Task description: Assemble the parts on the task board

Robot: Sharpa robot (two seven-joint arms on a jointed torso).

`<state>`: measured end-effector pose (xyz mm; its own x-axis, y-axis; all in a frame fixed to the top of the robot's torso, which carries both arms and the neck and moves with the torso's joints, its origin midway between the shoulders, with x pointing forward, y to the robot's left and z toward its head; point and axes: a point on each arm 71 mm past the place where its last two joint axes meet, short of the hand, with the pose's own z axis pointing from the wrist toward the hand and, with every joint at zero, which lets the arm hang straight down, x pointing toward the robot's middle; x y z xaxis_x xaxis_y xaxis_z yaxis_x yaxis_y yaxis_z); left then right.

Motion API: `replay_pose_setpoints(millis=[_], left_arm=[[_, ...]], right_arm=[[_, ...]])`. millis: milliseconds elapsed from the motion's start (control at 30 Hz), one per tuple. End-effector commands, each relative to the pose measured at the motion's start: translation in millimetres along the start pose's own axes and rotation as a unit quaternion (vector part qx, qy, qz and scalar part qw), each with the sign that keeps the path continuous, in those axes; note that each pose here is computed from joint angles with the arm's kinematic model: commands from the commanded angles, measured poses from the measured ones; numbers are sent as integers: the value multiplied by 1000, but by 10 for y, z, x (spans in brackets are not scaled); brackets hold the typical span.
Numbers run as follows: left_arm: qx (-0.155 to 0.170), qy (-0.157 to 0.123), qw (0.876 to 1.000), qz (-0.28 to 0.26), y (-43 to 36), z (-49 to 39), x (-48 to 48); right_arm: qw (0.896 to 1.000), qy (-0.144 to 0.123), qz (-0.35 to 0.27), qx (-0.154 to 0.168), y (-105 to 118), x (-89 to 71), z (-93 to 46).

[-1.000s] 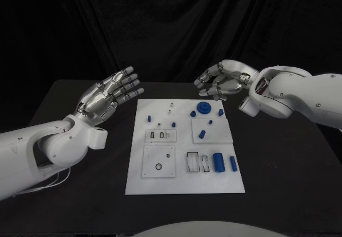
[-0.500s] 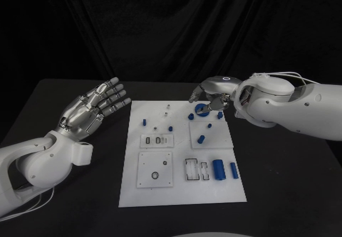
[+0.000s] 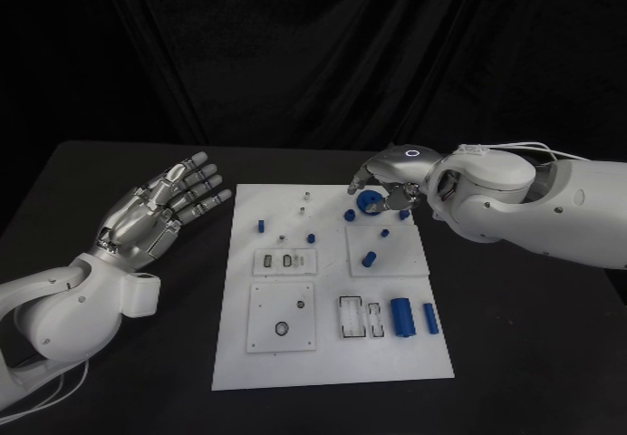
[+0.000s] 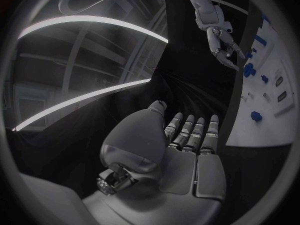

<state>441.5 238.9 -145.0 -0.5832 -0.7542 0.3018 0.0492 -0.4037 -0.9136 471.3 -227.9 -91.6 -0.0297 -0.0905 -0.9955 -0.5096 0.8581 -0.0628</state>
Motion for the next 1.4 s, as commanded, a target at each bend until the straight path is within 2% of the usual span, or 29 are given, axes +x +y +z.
replay_pose_setpoints(millis=[33,333,600,967,1400], left_arm=[[128,0,992,-8,-181,-8,13],[128,2,992,-9,-176,-2,6],[128,4,992,-11,-169,10,7],[125,8,992,-15,-152,20,19],[122,13,992,-19,-135,37,32]], right_arm=[[1000,-7,-16,10,-32,-3,9],[1000,-20,-11,-2,-39,39,36],[1000,-17,-8,-5,-33,118,57],[999,-29,-4,-14,-26,150,80],[1000,-24,-1,-20,-3,248,123]])
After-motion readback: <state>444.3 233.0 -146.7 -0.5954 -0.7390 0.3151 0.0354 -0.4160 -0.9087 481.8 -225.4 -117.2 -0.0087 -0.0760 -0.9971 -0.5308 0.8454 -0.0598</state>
